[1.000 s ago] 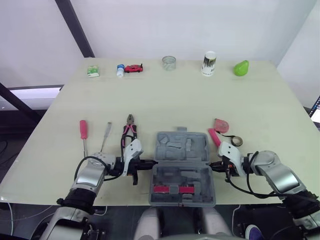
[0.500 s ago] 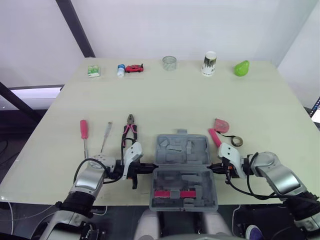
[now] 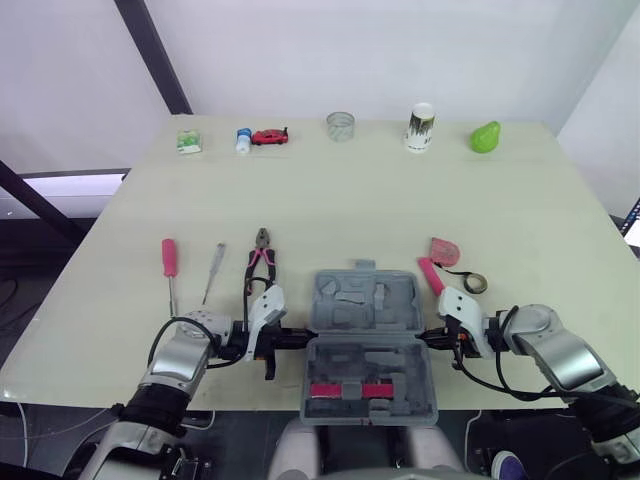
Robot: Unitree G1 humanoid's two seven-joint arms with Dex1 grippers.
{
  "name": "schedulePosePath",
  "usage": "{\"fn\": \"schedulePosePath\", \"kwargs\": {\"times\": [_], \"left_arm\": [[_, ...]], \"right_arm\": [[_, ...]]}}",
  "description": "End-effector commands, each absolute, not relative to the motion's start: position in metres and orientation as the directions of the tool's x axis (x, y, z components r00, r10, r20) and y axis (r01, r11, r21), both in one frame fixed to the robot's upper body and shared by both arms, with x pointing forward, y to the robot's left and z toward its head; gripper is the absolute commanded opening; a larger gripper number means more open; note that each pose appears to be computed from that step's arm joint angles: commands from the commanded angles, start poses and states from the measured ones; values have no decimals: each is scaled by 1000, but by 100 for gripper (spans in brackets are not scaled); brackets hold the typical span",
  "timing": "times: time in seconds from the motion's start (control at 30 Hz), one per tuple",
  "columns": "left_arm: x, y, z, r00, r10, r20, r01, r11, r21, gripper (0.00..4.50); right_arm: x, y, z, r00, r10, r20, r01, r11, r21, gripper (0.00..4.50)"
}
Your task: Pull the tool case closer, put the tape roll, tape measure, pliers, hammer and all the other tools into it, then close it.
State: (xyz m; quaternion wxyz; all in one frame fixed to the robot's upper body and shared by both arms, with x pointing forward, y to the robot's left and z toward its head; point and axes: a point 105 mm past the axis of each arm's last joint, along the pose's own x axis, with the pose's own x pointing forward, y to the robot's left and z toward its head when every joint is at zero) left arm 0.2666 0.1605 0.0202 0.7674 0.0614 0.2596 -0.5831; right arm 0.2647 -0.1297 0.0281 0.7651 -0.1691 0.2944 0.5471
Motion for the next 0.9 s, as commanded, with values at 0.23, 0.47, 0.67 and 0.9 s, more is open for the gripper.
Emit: {"fn": "schedulePosePath", "kwargs": {"times": [0.23, 0.47, 0.67, 0.9], "left_arm": [[255, 159, 16, 130, -868, -479, 929, 275, -247, 3], [253, 158, 15, 120, -869, -481, 928, 270, -256, 3], [250, 157, 16, 107, -871, -480, 929, 260, -264, 3], [247, 157, 16, 95, -869, -485, 928, 253, -272, 3]], "right_arm": [[255, -127, 29, 178, 747, -640, -946, 309, 97, 0], [250, -129, 28, 158, 741, -653, -946, 302, 114, 0], [248, -130, 27, 145, 739, -658, -946, 299, 126, 0], [245, -131, 26, 131, 738, -662, -945, 294, 140, 0]]}}
